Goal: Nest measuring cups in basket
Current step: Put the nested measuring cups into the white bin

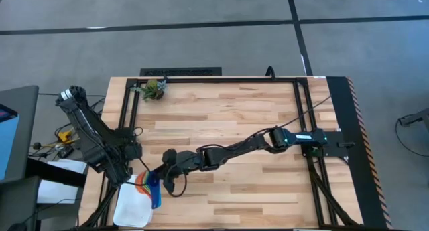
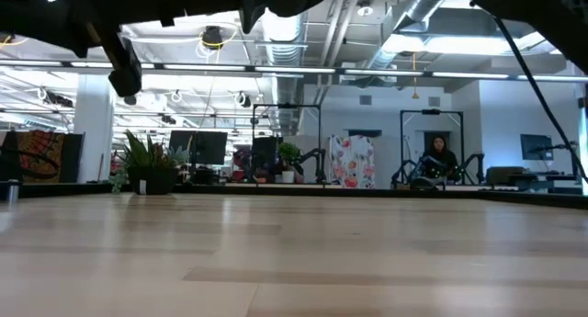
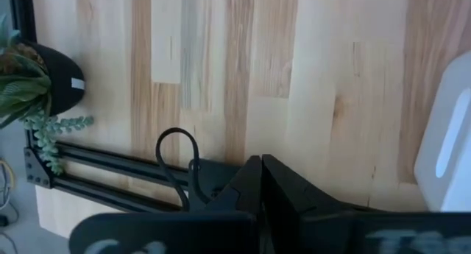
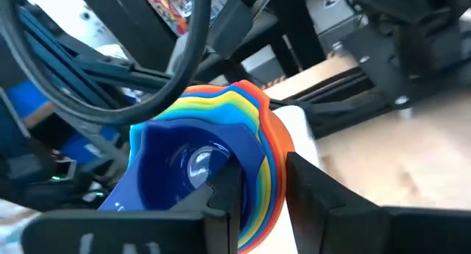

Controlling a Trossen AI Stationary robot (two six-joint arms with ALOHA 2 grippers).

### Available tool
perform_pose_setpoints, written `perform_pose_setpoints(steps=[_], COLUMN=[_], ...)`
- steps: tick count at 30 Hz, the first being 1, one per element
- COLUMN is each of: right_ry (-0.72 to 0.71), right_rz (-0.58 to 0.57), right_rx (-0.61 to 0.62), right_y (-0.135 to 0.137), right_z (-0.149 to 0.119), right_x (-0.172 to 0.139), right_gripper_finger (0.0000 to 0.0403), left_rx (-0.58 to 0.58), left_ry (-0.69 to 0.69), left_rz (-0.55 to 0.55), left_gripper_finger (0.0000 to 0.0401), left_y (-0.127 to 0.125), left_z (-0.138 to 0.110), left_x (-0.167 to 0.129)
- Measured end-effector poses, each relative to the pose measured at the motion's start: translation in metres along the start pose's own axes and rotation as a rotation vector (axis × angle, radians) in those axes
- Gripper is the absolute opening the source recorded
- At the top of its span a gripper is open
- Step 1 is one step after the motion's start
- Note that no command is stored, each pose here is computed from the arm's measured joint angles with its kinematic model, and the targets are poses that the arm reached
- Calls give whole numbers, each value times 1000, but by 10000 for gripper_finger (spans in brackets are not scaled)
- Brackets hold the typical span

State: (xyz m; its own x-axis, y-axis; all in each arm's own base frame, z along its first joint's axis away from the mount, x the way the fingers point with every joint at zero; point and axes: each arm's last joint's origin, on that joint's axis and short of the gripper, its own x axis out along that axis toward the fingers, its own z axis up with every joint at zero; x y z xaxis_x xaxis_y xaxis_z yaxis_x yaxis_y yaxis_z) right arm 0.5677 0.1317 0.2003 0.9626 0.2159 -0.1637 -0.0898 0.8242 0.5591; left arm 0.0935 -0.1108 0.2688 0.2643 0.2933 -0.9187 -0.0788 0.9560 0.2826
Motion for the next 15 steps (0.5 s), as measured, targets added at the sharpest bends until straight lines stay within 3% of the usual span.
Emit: perform_pose_setpoints(steps=[8, 15], right_ry=[-65, -43], right_rz=[-102, -65], right_rx=[-130, -170], right_y=[-2, 5], right_z=[2, -3], right_x=[0, 0], right_gripper_finger=[102, 102], left_rx=[-11, -19], left_ry=[-1, -12], left_rz=[0, 0], left_gripper_finger=[0, 0], left_y=[0, 0], left_z=[0, 1], left_x=[0, 0])
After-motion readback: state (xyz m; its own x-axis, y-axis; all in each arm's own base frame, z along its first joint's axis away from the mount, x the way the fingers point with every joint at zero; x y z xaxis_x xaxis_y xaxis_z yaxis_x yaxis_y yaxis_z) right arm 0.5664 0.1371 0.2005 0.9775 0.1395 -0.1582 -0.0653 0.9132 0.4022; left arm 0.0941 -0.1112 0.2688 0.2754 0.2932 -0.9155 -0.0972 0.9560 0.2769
